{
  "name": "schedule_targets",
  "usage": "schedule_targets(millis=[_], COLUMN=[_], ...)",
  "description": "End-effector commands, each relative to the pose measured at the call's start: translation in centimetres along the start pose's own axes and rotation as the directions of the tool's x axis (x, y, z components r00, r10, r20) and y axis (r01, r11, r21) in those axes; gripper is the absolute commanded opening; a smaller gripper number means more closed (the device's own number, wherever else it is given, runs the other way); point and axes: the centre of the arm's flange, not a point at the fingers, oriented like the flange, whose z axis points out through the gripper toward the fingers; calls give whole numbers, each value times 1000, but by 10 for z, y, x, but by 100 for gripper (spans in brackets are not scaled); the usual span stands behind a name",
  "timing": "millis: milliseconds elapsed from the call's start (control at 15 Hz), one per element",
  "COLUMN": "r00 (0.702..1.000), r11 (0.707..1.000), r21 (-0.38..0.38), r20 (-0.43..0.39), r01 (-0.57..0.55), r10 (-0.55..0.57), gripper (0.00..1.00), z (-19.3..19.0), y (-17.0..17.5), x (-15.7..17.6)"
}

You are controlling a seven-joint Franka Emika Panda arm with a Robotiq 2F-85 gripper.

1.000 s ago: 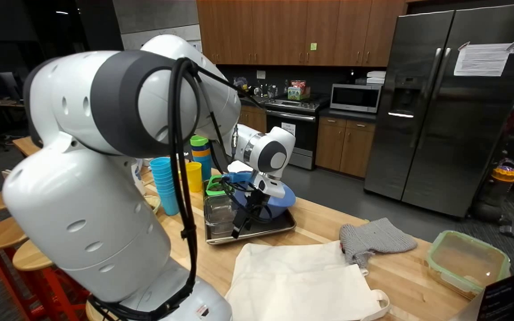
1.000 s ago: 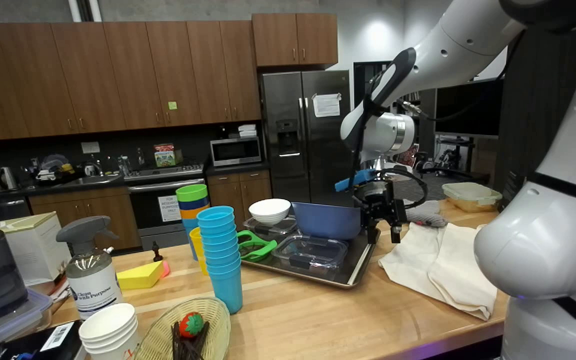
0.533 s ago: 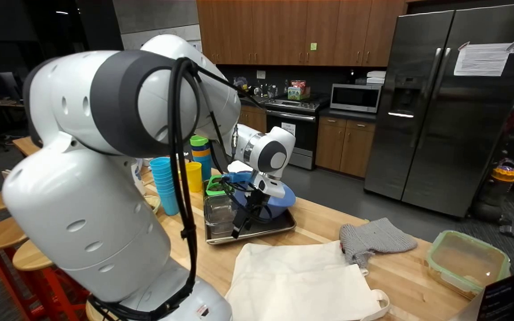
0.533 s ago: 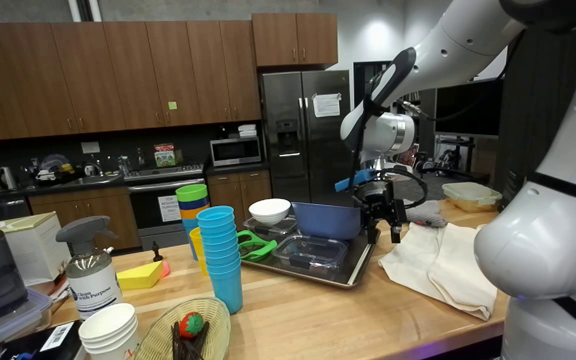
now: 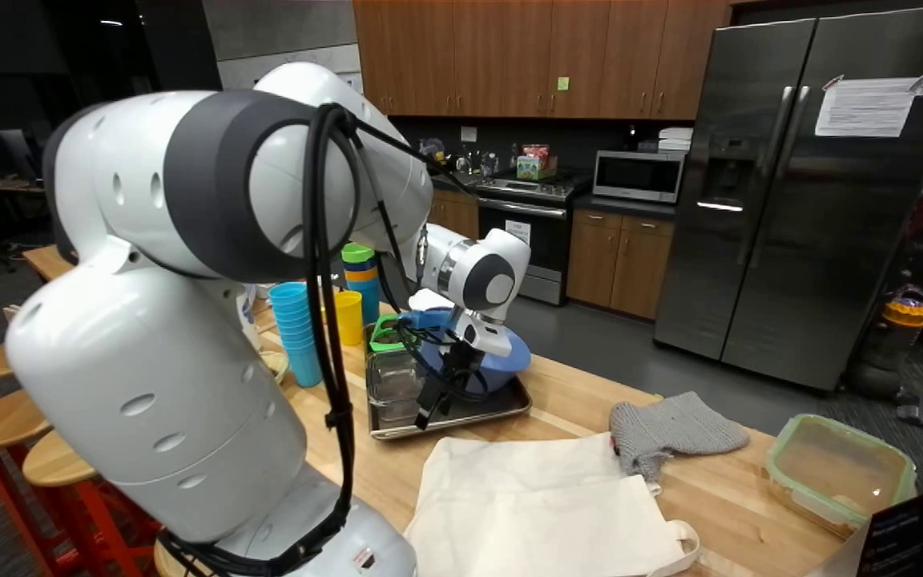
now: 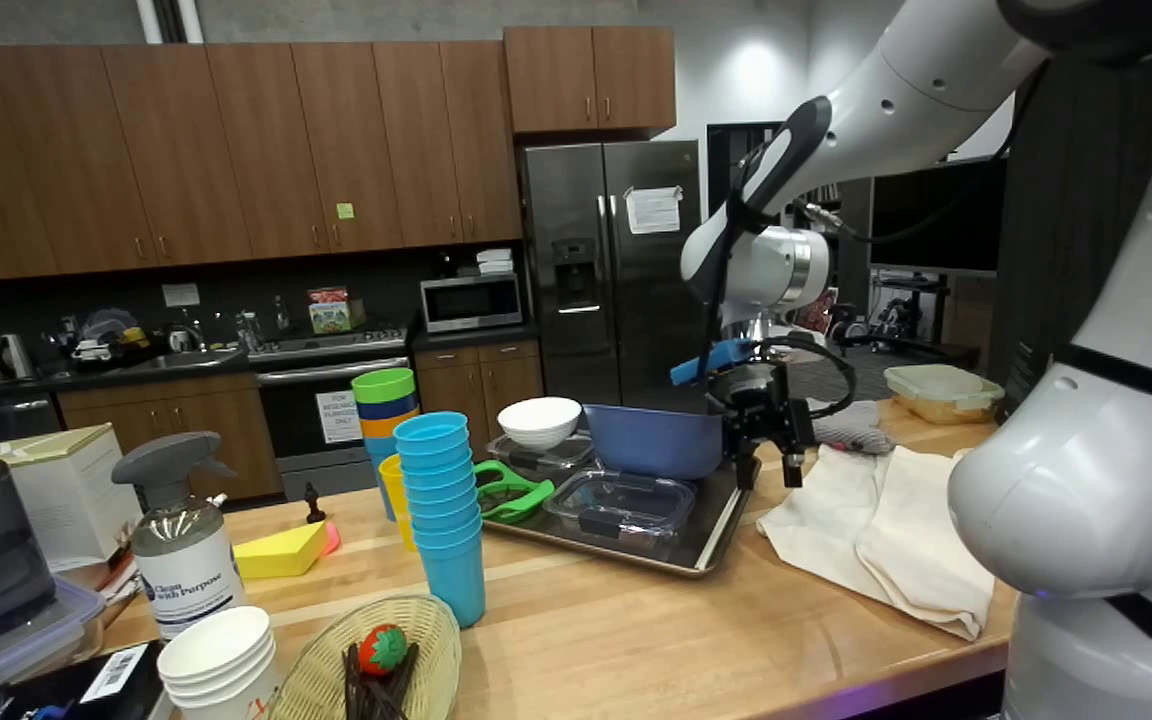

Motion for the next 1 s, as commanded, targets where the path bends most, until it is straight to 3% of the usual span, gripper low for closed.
schedule_targets(millis=[0,133,267,600,733,800,933], r00=[998,993,983,941,917,898,891], r11=[997,989,966,875,849,854,873], r21=[-56,-102,-198,-382,-371,-318,-222], r20=[16,34,43,39,-18,19,32], r01=[-58,-107,-166,-297,-377,-412,-435], r10=[59,111,178,336,399,440,452], gripper=[100,100,100,100,100,100,100], z=[-2,-1,-2,-6,-4,-2,-1], y=[-1,-1,1,4,1,-5,-13], x=[1,1,-1,-5,-3,-4,-2])
